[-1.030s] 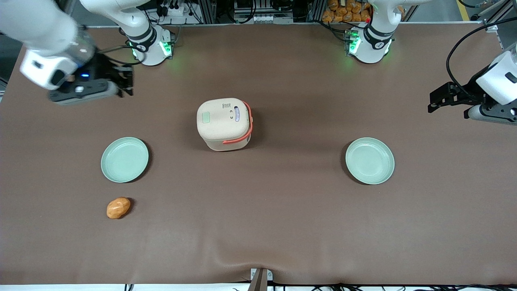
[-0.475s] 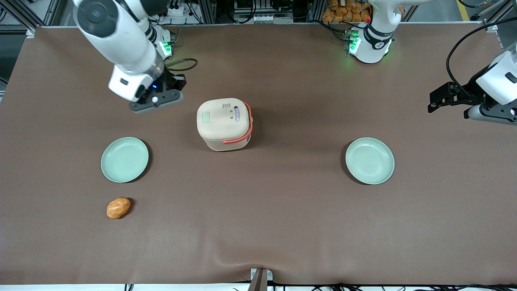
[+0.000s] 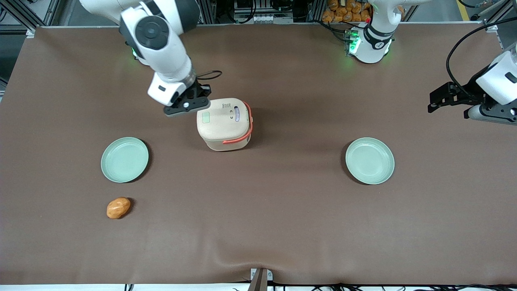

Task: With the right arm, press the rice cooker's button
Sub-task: 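Move the right gripper over the white rice cooker's lid button, then press down on the rice cooker's lid button with the closed right gripper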

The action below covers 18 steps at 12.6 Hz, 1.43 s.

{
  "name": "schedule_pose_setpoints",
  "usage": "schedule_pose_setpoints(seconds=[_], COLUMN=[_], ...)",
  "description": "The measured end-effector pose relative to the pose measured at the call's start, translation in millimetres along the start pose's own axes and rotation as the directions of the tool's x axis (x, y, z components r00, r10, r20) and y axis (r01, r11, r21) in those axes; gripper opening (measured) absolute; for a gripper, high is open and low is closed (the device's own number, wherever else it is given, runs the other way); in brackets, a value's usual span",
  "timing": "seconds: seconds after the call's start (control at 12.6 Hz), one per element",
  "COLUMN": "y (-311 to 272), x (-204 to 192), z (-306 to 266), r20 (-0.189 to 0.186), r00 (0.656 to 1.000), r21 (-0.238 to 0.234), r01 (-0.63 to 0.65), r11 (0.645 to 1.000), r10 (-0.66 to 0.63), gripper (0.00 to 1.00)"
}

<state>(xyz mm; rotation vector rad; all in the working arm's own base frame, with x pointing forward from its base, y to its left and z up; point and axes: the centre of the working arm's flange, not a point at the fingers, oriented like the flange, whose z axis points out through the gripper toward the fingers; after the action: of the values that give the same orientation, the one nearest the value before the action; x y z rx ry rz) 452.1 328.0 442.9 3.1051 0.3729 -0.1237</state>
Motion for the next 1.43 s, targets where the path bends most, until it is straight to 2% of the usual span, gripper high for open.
schedule_pose_setpoints(seconds=[0.4, 0.55, 1.19, 1.43], y=[-3, -2, -2, -3], x=[10, 11, 13, 12], z=[33, 47, 77, 82], r20=[-0.015, -0.010, -0.003, -0.020], r00=[1.000, 1.000, 1.000, 1.000], r21=[-0.018, -0.022, -0.016, -0.009], r01=[0.011, 0.015, 0.017, 0.018], r11=[1.000, 1.000, 1.000, 1.000], r10=[-0.011, -0.015, -0.017, -0.018], gripper=[0.01, 0.01, 0.01, 0.01])
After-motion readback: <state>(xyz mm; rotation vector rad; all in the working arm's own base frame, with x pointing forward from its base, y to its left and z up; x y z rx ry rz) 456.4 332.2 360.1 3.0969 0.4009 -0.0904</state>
